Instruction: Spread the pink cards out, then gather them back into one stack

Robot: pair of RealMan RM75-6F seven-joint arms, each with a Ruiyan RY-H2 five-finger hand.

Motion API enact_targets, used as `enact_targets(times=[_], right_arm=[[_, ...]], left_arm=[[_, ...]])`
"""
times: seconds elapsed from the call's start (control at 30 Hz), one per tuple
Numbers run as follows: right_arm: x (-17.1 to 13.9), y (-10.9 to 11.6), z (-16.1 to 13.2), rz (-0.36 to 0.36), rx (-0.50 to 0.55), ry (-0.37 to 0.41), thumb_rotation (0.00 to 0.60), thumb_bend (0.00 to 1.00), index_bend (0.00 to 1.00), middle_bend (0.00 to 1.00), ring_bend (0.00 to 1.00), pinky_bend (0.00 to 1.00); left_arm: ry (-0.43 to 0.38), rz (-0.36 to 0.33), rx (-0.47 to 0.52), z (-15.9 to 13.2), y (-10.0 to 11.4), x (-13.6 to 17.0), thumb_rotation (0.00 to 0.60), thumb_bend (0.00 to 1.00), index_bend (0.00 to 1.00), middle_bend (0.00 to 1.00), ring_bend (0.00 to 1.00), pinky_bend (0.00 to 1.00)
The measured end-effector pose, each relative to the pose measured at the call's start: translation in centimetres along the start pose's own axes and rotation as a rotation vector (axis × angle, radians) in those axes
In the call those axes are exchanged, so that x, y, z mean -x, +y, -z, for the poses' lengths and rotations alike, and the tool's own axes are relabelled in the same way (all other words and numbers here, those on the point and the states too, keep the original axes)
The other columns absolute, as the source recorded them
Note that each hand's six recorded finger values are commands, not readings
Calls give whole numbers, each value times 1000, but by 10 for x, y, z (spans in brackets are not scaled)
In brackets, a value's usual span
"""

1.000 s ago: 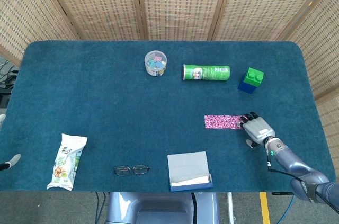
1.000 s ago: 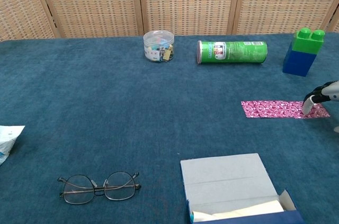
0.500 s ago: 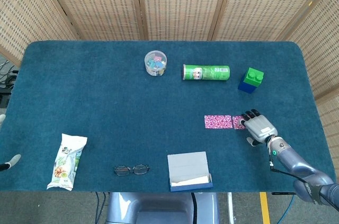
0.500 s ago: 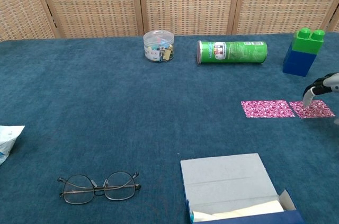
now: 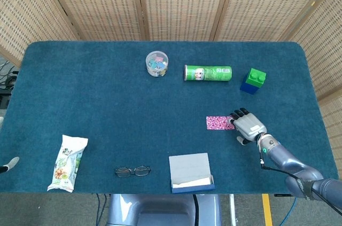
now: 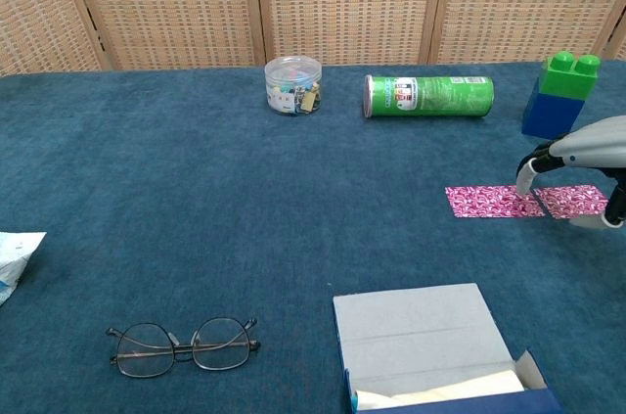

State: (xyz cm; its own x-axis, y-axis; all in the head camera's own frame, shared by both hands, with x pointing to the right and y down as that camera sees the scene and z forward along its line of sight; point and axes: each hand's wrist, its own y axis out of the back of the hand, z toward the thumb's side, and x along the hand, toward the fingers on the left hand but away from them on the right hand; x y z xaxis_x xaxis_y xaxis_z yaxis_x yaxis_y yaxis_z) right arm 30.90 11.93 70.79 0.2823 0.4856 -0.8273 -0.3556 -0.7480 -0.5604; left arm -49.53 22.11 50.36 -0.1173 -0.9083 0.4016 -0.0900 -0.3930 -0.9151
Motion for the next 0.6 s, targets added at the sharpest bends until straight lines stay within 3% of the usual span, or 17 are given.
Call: enact_targets(times=[0.6], right_arm=[[6, -11, -15, -27, -46, 27, 600, 466, 211, 115, 0, 0]], left_arm=[[11, 2, 4, 7, -2, 2, 600, 58, 0, 0, 0, 0]])
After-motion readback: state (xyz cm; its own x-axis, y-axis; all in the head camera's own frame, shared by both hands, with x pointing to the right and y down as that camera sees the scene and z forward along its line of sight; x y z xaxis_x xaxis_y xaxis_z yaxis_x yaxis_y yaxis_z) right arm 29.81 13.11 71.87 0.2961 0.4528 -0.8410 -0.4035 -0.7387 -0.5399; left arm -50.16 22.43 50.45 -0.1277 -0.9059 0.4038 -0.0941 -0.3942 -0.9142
